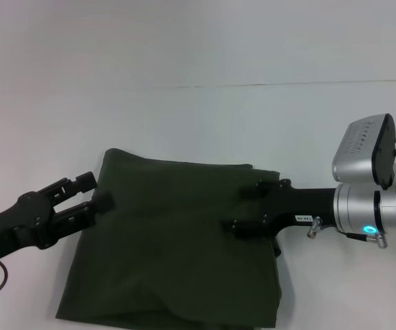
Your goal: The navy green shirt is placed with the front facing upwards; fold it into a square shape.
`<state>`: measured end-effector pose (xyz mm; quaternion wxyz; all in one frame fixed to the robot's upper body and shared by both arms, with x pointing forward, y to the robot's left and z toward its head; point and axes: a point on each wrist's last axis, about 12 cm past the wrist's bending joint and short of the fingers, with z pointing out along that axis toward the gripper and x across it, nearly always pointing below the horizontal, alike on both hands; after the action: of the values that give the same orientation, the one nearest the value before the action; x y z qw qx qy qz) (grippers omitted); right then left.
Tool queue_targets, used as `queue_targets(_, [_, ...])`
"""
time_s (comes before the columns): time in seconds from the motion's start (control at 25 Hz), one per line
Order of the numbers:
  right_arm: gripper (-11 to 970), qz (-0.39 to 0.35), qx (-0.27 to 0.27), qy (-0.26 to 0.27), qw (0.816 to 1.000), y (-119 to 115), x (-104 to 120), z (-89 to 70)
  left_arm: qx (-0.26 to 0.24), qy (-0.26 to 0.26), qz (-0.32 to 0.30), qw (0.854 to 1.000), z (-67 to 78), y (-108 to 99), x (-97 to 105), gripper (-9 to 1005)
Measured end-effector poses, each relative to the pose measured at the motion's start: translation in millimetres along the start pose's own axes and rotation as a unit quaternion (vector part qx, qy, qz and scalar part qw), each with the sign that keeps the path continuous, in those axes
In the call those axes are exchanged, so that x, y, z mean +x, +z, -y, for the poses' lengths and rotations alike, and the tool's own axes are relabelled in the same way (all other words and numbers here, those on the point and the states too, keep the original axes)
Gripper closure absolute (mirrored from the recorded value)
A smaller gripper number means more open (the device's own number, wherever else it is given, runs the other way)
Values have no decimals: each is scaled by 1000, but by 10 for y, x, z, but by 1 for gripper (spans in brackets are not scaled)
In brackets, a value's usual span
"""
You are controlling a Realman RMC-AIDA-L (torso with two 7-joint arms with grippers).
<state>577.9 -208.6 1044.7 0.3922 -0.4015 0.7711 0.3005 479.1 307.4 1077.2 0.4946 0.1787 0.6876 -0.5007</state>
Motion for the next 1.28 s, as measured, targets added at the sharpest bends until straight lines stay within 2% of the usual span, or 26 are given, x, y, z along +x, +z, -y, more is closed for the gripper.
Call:
queue_targets(0.4, [59, 68, -40, -35, 996, -208, -68, -89, 7, -2, -4, 1000, 1, 25, -23, 148])
queue_targets(0.68, [60, 69, -88, -87, 990, -111, 42, -288, 7, -2, -3, 1000, -1, 53, -20, 146])
queue_targets(0.88, [60, 54, -84, -96, 990, -53, 97, -300, 7, -2, -3, 1000, -5, 58, -26, 145])
queue_targets(1.28, [59, 25, -56, -91, 994, -107, 265, -255, 8, -1, -5, 1000, -10, 63, -34, 145])
